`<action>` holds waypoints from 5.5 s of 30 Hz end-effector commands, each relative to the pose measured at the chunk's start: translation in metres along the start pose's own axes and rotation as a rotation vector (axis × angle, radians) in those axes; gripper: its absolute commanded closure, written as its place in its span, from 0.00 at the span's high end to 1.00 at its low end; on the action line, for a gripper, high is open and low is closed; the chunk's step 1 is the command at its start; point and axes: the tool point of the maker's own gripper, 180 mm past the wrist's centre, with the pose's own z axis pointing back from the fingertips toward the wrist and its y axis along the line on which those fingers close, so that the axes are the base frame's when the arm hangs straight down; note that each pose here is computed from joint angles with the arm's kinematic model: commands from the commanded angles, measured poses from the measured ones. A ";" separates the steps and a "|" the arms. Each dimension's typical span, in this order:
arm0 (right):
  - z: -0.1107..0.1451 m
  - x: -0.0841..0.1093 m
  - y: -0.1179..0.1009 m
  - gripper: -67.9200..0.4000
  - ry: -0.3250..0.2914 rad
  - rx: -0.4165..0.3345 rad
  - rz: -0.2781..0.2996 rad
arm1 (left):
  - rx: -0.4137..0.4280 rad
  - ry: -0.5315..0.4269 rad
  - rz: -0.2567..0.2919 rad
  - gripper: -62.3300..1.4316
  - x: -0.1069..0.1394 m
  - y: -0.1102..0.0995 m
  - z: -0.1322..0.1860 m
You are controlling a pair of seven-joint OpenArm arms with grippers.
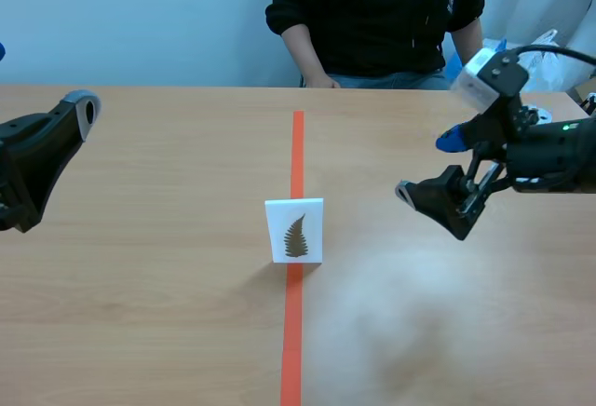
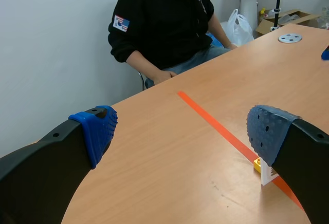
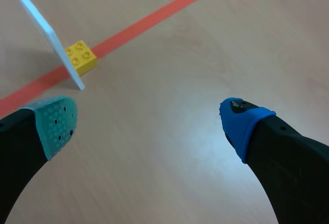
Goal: Sort the leaf by its shape. The table is split by an orange tape line. A compound leaf with several leaflets goes to the left side, a simple leaf with one blade goes to the right side. Return to the home posture when a red brick is placed on the table.
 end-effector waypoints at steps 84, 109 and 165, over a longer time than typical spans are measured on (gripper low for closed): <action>-0.074 0.032 -0.038 0.06 -0.060 -0.186 -0.082 | 0.004 -0.035 0.006 0.87 0.009 0.000 0.000; 0.103 -0.071 -0.174 0.06 -0.006 -0.758 -0.291 | 0.000 -0.033 0.003 0.87 0.009 0.000 -0.001; 0.178 0.000 -0.125 0.67 -0.141 -0.817 -0.109 | 0.000 -0.032 0.003 0.87 0.009 0.000 -0.001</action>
